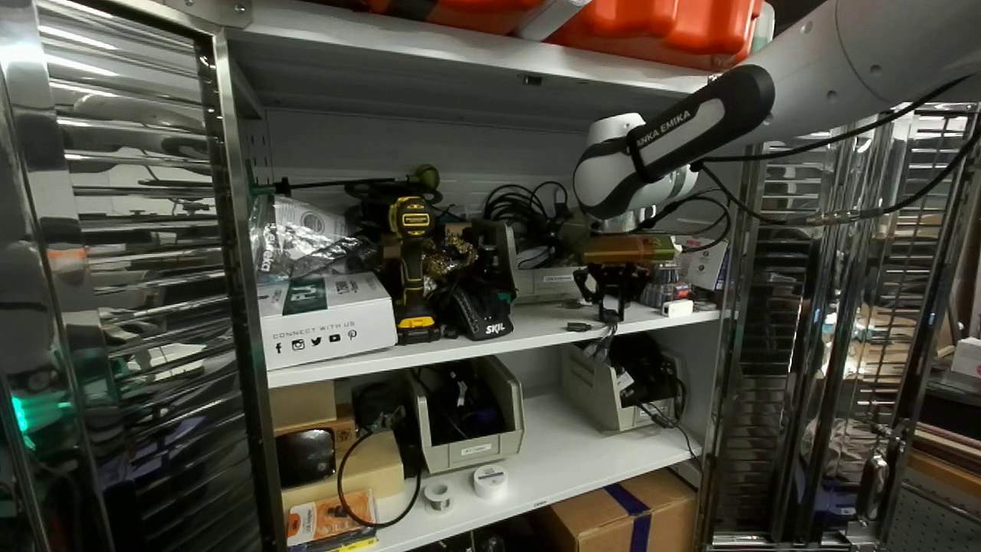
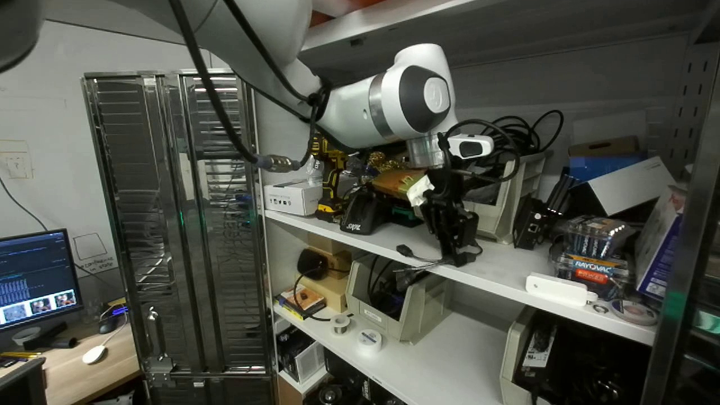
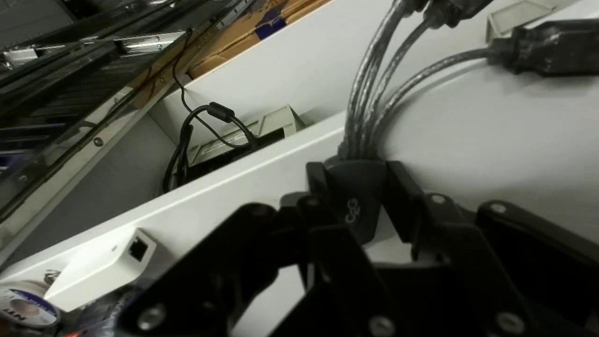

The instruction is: Pick up the cable and put it in the tool box

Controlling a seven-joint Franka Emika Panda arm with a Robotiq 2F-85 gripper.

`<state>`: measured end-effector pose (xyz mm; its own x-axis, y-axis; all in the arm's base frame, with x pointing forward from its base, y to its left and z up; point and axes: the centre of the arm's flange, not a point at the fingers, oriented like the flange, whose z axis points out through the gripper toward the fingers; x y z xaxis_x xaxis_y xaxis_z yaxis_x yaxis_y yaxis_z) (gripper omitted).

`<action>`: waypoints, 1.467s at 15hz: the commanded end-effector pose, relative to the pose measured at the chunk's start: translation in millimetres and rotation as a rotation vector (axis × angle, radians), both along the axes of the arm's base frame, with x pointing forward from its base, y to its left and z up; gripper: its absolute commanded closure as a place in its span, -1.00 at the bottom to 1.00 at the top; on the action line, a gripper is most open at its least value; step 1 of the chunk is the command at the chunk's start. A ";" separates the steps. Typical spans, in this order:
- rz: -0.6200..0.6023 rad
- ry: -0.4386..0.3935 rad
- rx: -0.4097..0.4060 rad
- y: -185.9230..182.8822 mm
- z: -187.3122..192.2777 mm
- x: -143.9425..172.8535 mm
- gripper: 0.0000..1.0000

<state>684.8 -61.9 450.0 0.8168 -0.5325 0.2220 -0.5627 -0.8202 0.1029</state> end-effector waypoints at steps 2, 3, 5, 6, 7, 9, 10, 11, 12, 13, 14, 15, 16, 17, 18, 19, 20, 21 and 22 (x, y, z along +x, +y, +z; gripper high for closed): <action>0.127 -0.024 -0.033 37.3 5.6 -81.3 0.56; 0.144 -0.056 -0.044 43.2 11.9 -92.6 0.56; 0.154 -0.149 -0.092 50.7 22.1 -105.6 0.57; 0.145 -0.204 -0.113 50.8 29.9 -108.3 0.57; 0.133 -0.253 -0.123 50.4 36.6 -110.9 0.58; 0.089 -0.348 -0.127 46.1 52.9 -110.6 0.58; 0.062 -0.390 -0.117 42.3 60.7 -107.2 0.58; 0.035 -0.434 -0.097 39.0 66.7 -105.6 0.58; 0.009 -0.475 -0.074 33.4 73.6 -101.2 0.58; -0.011 -0.523 -0.062 28.5 79.0 -96.6 0.59; -0.027 -0.571 -0.049 24.4 82.3 -91.3 0.60; -0.038 -0.621 -0.036 20.6 84.0 -83.9 0.60; -0.054 -0.670 -0.022 17.2 84.5 -76.2 0.64; -0.071 -0.716 -0.006 14.7 84.6 -67.6 0.64; -0.089 -0.762 0.014 13.6 85.3 -56.8 0.66; -0.104 -0.807 0.040 13.6 86.7 -46.3 0.69; -0.119 -0.842 0.061 14.2 88.2 -36.5 0.68; -0.135 -0.880 0.081 16.5 92.4 -24.0 0.68; -0.146 -0.912 0.093 18.2 95.5 -13.4 0.68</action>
